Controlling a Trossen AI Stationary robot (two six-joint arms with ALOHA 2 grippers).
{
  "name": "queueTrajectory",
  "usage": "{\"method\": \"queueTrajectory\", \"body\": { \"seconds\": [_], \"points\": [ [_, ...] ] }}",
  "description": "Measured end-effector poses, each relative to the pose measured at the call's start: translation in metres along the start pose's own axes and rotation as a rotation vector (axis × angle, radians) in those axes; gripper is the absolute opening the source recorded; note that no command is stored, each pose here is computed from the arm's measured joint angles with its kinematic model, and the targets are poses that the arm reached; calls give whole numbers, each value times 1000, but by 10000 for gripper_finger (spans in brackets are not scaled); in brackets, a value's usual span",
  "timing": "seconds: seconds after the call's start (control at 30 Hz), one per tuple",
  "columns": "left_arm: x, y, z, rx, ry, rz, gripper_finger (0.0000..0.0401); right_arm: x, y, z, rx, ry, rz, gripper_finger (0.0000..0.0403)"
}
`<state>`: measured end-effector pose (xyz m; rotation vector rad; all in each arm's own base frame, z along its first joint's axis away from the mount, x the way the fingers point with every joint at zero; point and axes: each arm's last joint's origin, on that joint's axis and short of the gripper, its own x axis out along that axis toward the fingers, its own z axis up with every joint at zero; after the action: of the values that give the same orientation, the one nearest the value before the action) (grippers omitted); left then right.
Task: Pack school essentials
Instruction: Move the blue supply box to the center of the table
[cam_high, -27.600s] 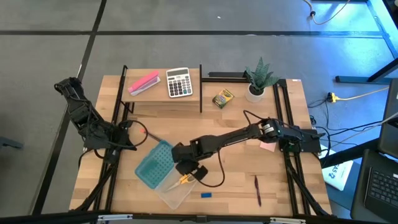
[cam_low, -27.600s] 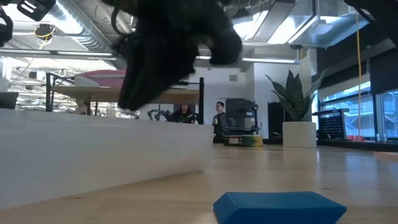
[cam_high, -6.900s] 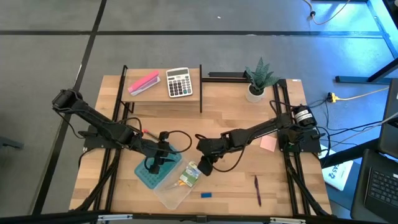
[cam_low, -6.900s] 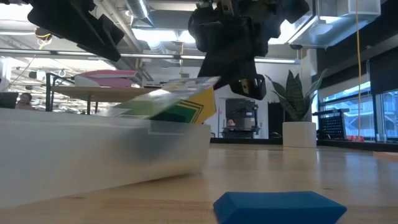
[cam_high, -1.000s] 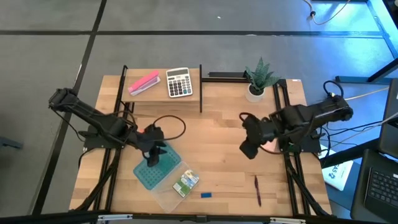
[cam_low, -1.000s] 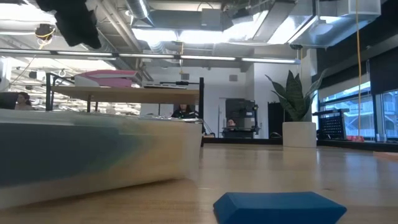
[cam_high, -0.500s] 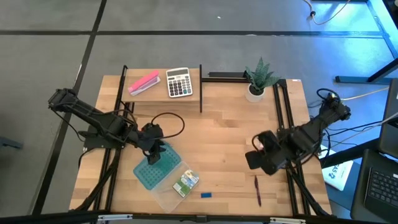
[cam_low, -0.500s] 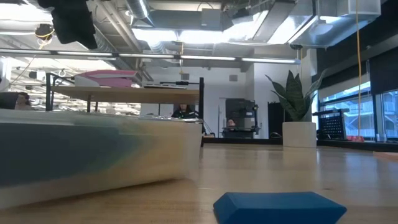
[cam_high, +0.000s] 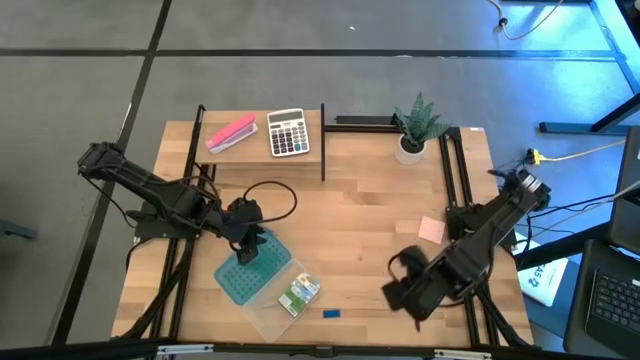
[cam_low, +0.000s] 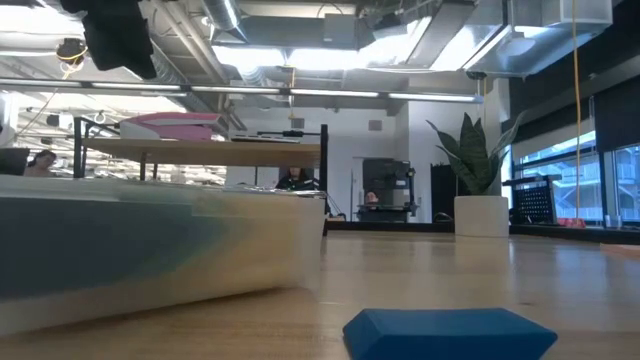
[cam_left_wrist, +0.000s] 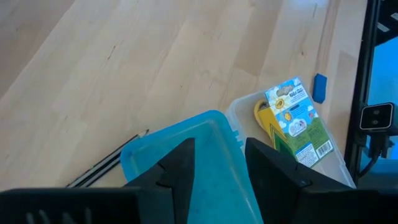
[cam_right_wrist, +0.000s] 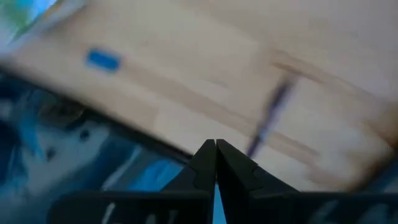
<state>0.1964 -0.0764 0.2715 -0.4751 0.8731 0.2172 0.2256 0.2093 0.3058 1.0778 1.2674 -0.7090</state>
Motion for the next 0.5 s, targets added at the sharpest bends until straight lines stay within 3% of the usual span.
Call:
{"method": "queueTrajectory", "body": {
  "seconds": [0.13,0.27,0.5],
  "points": [
    [0,0,0,21,0,0,135,20,21,11,-206,-48,54,15],
    [0,-2,-2,25,44,-40,135,33,35,49,-340,-108,21,15],
    [-5,-17,-19,23,121,-122,135,40,78,125,-665,-217,284,15]
  ]
}}
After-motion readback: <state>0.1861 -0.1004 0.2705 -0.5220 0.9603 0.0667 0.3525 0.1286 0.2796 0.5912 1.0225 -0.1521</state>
